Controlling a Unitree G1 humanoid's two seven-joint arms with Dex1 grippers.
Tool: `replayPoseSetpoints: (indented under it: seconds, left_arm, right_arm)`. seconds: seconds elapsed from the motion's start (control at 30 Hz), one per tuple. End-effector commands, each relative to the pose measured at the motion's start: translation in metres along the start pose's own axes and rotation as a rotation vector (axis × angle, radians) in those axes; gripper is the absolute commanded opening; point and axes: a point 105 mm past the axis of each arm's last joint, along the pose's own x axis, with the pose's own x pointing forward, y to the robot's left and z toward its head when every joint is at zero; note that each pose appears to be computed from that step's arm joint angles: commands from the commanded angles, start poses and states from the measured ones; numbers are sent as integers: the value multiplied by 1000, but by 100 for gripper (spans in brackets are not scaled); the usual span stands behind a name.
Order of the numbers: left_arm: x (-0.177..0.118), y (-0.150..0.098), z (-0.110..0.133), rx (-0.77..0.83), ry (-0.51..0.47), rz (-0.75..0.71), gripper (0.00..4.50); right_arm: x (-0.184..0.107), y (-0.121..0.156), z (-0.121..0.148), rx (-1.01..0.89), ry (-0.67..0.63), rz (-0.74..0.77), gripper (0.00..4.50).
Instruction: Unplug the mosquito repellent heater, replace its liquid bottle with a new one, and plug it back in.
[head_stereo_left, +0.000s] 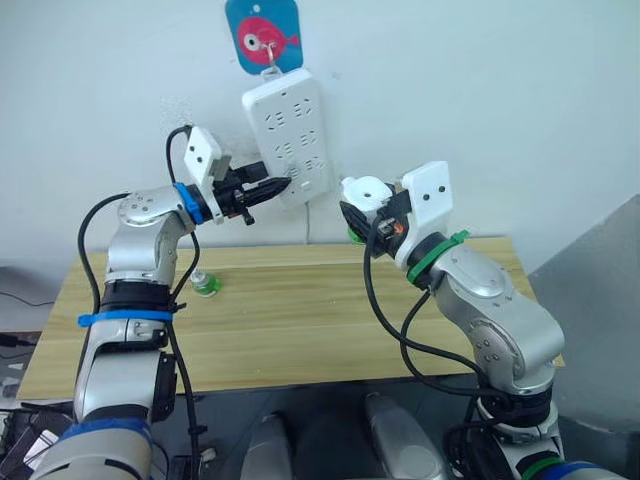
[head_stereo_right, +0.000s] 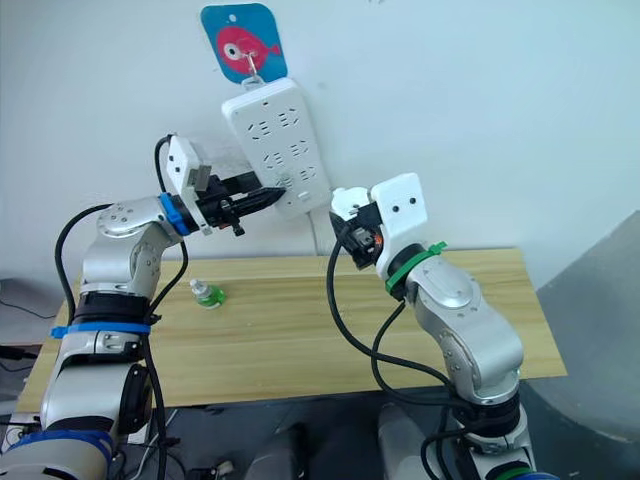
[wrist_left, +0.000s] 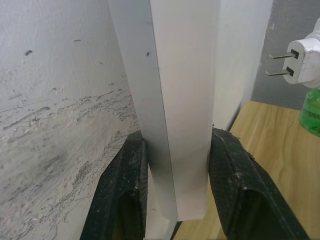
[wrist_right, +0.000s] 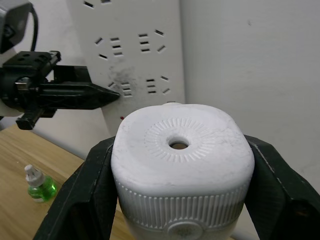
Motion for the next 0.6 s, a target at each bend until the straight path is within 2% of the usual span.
replayPoseSetpoints:
  seconds: [0.03,0.23,0.3,0.43,0.6]
  left_arm:
    - [-19,-5,-19,78,86,12,266]
    - [-52,-24,-31,117,107,59,447]
    - [-59,-39,-34,100,106,47,450]
    - [-60,-96,-35,83,80,-101,450]
    - [-43,-126,-29,79,-3,-107,450]
  right_arm:
    - [-7,-6,14,3,-63,-19,295]
    - [-9,-12,15,31,-78,-30,295]
    - [-10,-14,15,49,-82,-35,295]
    - [-11,-19,12,117,-93,-51,295]
    - [-8,-26,11,282,-126,-79,295]
